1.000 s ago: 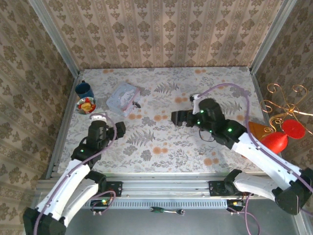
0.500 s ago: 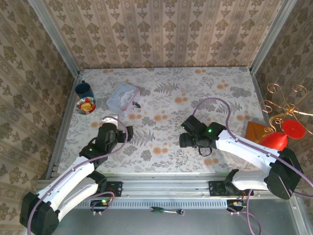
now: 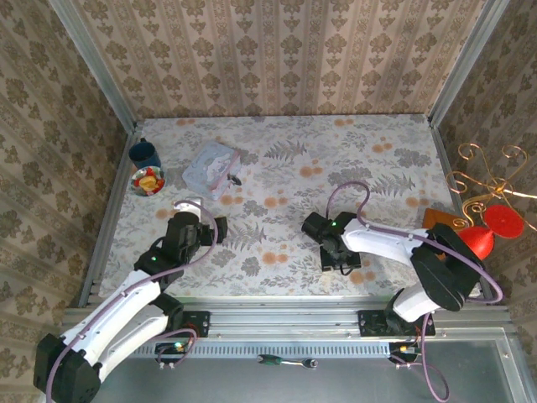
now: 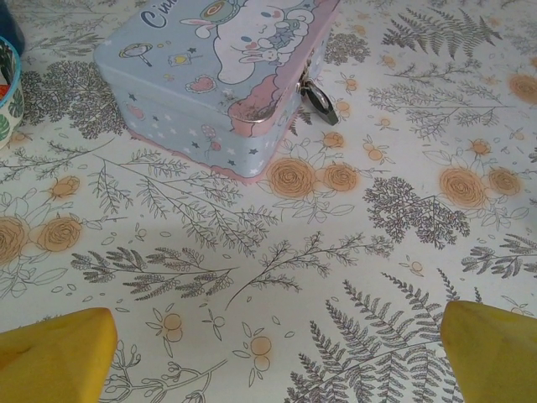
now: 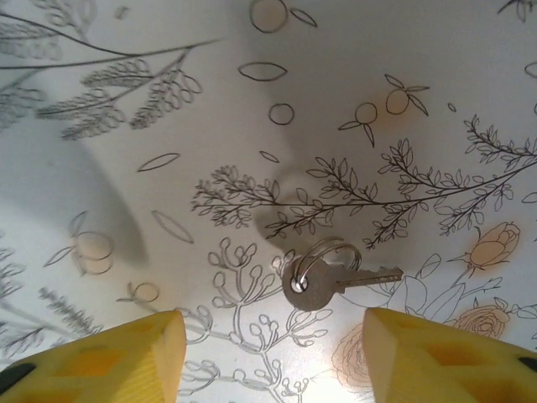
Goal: Unlock the padlock with the key
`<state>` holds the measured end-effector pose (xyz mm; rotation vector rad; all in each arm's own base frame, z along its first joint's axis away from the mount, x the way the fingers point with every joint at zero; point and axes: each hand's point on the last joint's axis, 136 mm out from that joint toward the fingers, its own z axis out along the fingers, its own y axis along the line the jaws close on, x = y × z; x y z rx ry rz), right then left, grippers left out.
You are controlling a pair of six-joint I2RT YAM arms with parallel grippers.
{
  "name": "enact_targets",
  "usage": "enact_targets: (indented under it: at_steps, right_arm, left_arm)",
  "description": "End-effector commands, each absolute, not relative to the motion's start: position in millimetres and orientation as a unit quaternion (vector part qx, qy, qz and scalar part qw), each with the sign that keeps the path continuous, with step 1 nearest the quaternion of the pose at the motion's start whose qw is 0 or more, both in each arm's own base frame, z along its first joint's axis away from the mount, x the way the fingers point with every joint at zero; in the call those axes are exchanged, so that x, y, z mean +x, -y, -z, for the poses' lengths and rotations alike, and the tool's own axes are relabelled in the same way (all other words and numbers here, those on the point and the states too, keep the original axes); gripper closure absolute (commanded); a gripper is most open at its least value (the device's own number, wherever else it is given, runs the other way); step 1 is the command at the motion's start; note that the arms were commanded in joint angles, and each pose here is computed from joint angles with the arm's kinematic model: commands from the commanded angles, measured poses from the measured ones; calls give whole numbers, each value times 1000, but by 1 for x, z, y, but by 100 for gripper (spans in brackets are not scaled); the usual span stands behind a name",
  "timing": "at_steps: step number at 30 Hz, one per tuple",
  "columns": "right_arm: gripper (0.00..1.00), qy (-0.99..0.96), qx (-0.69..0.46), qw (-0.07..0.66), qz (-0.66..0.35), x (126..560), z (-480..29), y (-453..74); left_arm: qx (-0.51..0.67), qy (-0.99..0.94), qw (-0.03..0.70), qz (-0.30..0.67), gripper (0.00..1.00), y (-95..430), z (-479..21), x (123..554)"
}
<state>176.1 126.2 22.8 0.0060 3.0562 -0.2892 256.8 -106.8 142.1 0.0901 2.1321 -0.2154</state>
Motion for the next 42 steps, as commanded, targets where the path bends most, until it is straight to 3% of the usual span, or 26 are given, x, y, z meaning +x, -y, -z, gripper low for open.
enact_targets:
  at_steps: [1, 13, 31, 38, 42]
  right_arm:
    - [43, -992, -8, 36, 121, 181, -23, -121]
    - [55, -983, -5, 47, 178, 182, -23, -98]
    - [61, -980, -9, 32, 198, 203, -22, -93]
    - [63, -981, 6, 37, 190, 208, -32, -83]
    - [62, -993, 2, 28, 111, 198, -39, -106]
  left_arm:
    - [38, -868, 488, 81, 0, 105, -153, 258]
    - [39, -868, 488, 81, 0, 105, -151, 258]
    - [40, -871, 483, 80, 0, 106, -149, 260]
    - [40, -871, 484, 78, 0, 106, -148, 260]
    - [40, -872, 481, 77, 0, 106, -146, 261]
